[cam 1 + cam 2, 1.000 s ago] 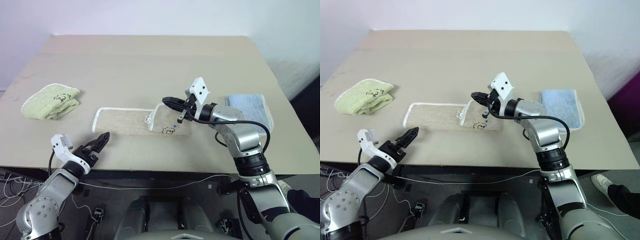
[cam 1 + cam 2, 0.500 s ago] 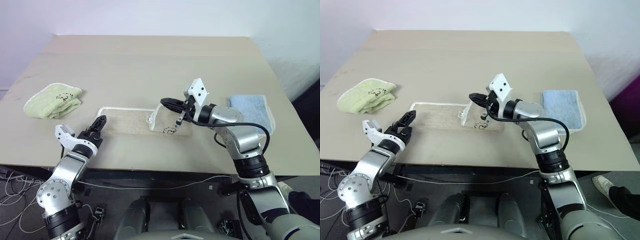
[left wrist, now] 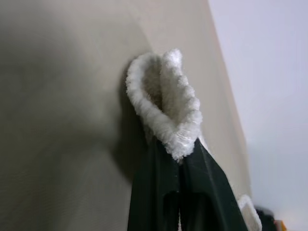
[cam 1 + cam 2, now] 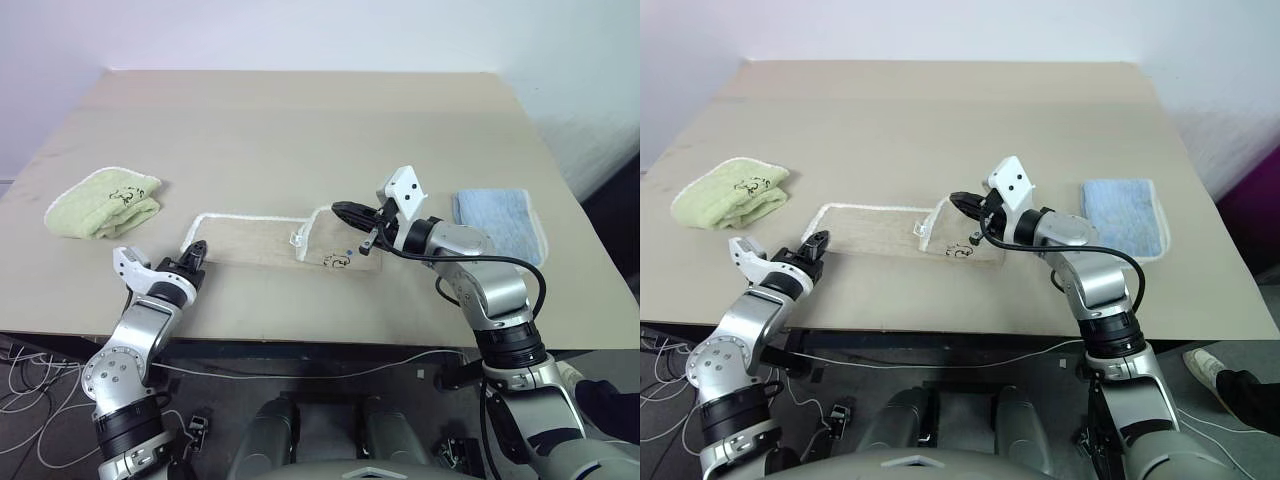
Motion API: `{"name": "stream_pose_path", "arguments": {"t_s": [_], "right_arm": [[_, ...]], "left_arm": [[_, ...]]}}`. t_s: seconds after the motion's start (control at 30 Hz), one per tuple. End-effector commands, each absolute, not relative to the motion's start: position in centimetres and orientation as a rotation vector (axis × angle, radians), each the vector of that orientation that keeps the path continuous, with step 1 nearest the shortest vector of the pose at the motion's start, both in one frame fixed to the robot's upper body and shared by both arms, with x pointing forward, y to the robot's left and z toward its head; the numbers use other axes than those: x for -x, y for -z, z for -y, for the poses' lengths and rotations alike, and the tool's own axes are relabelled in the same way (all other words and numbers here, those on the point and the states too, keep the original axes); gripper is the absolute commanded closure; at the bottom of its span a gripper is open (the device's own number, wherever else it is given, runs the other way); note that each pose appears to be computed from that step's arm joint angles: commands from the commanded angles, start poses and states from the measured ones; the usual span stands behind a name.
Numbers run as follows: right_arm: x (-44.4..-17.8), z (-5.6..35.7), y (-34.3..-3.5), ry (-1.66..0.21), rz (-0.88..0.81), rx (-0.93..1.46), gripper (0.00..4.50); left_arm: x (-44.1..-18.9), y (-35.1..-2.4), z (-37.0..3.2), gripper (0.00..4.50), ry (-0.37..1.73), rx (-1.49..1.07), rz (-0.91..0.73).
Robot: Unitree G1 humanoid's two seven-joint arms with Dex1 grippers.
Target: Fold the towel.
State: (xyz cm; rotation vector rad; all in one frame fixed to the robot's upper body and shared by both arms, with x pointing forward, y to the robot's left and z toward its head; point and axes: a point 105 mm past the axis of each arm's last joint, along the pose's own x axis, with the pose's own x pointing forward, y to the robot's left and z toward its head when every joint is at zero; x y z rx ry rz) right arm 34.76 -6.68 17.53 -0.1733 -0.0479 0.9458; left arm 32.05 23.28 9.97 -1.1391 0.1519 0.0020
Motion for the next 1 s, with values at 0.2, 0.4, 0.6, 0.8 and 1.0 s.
{"name": "stream_pose_path", "arguments": {"t_s": [0.2, 0.4, 0.6, 0.8, 1.0], "right_arm": [[-34.3, 7.9, -18.9, -0.900, 0.103, 0.178, 4.50], [-35.2, 10.8, -18.7, -0.804, 0.088, 0.200, 4.50], [-35.9, 12.5, -18.9, -0.737, 0.090, 0.213, 4.50], [-35.8, 13.0, -18.8, -0.704, 0.097, 0.213, 4.50], [-35.7, 13.6, -18.9, -0.673, 0.104, 0.218, 4.50]], "left_arm": [[-31.3, -14.7, -28.7, 4.46, -0.010, 0.977, 0.058], [-32.2, -19.5, -25.5, 4.46, 0.244, 0.673, 0.087], [-32.2, -20.0, -16.8, 4.46, 0.647, 0.412, -0.002], [-30.2, -19.0, -9.9, 4.46, 1.021, 0.186, -0.065], [-30.3, -15.7, -7.4, 4.46, 1.122, -0.058, -0.169]]}}
